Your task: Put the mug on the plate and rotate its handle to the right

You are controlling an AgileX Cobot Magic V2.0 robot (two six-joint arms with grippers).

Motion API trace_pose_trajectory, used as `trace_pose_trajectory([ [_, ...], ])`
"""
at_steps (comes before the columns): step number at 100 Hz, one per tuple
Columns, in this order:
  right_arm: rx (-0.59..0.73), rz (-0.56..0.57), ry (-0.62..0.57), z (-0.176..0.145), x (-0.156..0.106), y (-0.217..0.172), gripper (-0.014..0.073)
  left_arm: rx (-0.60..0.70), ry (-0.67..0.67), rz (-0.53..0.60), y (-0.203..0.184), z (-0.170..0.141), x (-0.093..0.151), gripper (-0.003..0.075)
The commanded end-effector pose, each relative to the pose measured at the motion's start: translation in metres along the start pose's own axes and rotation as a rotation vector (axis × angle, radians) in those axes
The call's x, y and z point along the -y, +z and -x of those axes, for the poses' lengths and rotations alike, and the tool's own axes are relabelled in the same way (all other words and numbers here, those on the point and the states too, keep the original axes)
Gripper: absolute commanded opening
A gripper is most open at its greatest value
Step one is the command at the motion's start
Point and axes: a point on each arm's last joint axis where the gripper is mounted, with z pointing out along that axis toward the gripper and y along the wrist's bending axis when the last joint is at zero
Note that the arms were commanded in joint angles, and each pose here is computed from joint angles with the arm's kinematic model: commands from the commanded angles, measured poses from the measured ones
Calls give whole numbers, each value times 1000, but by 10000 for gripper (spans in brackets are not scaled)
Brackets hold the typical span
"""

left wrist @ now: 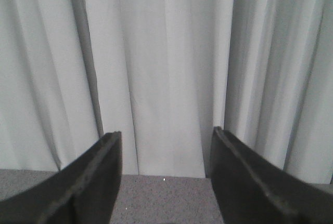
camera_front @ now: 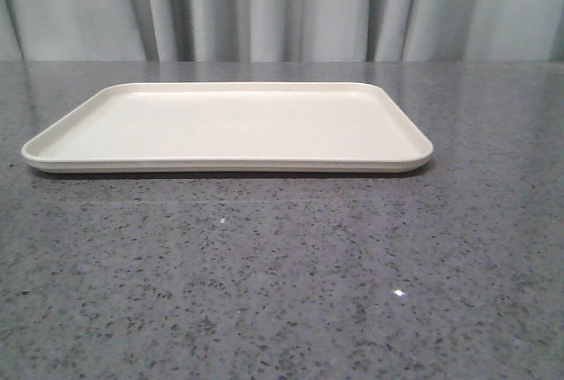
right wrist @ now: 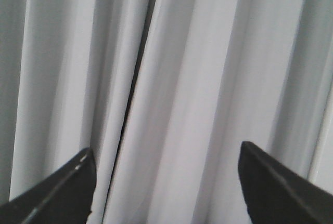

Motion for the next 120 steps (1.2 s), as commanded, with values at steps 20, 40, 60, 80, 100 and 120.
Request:
trace_pose_trajectory([
  [20, -70, 2, -20, 8, 1, 19, 566, -220, 72, 94, 23, -4, -6, 379],
  [40, -75, 2, -20, 7, 1, 20, 566, -456, 142, 221, 40, -23, -18, 379],
  [60, -93, 4, -20, 5, 1, 20, 566, -513, 146, 205, 49, -36, -17, 379],
  [80, -125, 7, -20, 2, 1, 22, 566, -618, 161, 208, 62, -63, -19, 377],
  [100, -170, 11, -20, -5, 0, 30, 565, -736, 196, 206, 74, -94, -22, 377],
  [120, -196, 14, -20, -10, 0, 38, 565, -799, 200, 204, 78, -112, -23, 376],
])
